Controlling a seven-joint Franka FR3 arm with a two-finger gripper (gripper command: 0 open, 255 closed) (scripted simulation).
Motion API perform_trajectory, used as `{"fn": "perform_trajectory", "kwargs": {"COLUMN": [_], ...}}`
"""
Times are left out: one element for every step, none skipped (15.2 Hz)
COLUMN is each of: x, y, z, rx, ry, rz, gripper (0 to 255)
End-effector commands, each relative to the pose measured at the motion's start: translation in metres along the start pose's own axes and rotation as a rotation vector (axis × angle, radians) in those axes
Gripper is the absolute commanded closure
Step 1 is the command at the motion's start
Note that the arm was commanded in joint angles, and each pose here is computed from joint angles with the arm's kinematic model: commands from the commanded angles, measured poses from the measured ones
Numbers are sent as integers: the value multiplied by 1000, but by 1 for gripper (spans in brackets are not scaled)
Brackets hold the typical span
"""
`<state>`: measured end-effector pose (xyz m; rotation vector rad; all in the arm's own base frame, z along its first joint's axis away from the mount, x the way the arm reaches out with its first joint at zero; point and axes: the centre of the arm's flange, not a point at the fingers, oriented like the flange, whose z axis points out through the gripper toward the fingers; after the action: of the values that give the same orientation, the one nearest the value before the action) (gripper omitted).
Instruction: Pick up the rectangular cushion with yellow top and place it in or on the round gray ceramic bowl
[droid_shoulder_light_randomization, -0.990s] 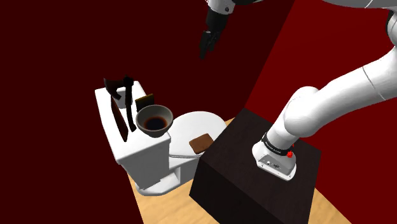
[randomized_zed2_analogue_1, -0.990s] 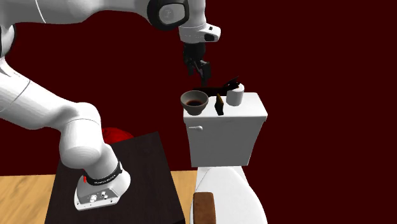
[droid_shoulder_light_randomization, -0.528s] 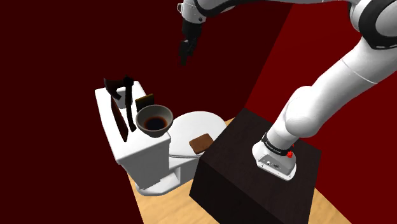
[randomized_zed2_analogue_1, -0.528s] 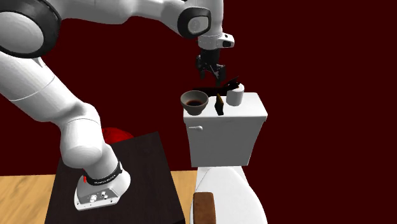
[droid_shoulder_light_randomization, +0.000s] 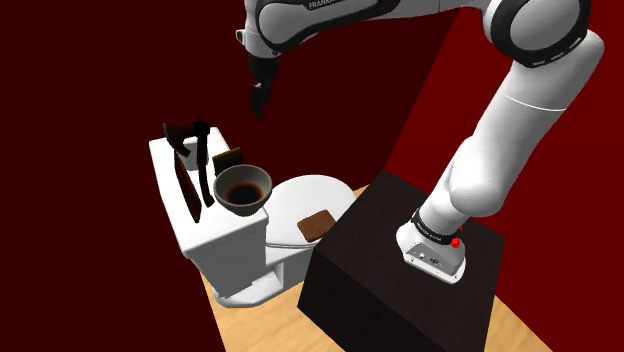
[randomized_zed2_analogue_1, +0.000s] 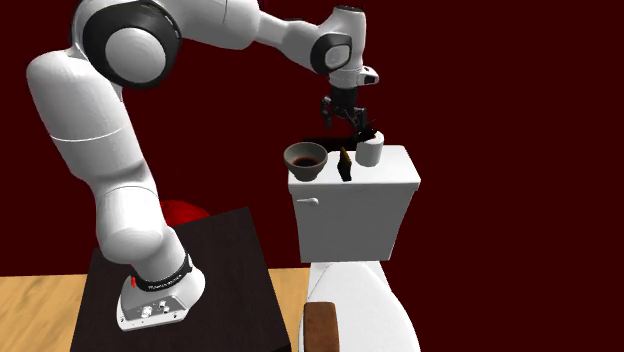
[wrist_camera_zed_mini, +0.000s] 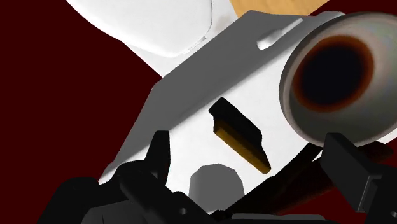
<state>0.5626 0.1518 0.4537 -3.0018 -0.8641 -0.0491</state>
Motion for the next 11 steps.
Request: {"fn": "perform_trajectory", "kwargs": {"x": [22,33,44,54,65,75,85,95,105,115,124], "y": [-7,-10,-13,-17,-20,-24,-29,-33,-38,-43,-48], "z": [16,24,32,40,49,57,66,74,83,91,100], "rx": [1,1,1,2,2,2,3,3,3,4,4], "ry": [-11,-16,-22,-27,-32,-38,-43,-49,-54,-59,-65], "rz": [-50,-74,-98,-123,-147,-171,-195,-220,-244,-268,-292], "gripper": [0,0,0,0,0,0,0,0,0,0,0]}}
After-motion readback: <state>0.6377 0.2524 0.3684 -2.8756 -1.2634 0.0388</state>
